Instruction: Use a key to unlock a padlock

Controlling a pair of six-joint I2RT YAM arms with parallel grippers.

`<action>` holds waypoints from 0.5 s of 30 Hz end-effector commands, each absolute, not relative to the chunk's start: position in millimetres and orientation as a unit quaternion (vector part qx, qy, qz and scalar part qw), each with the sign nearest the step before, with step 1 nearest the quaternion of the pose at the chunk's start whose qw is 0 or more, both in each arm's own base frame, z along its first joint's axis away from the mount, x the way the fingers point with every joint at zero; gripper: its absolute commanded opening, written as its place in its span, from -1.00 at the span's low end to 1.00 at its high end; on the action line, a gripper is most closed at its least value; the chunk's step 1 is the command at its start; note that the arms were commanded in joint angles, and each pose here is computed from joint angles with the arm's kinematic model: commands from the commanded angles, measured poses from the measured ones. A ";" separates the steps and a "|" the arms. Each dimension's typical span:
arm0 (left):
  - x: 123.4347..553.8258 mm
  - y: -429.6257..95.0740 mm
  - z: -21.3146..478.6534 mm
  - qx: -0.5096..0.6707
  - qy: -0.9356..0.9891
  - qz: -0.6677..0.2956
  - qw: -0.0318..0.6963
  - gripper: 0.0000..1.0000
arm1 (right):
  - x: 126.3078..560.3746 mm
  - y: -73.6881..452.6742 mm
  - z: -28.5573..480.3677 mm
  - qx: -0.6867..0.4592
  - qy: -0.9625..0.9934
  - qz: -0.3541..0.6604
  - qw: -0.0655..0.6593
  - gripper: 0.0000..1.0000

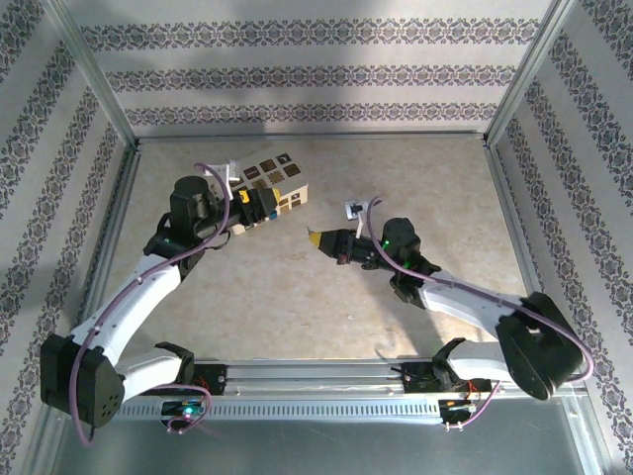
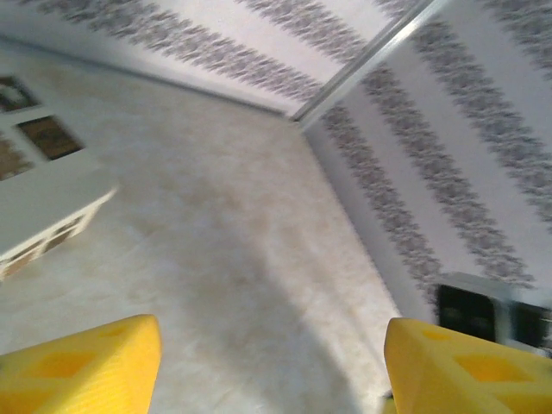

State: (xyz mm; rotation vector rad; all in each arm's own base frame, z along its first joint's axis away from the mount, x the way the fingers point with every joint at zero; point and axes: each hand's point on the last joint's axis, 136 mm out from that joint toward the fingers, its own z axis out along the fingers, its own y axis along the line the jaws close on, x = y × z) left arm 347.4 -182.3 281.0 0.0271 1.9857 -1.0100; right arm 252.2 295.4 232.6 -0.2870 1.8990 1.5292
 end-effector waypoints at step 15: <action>458.5 -163.2 205.2 0.028 0.908 -0.189 0.372 0.48 | 239.5 221.9 174.9 -0.089 0.859 0.356 0.356 -0.98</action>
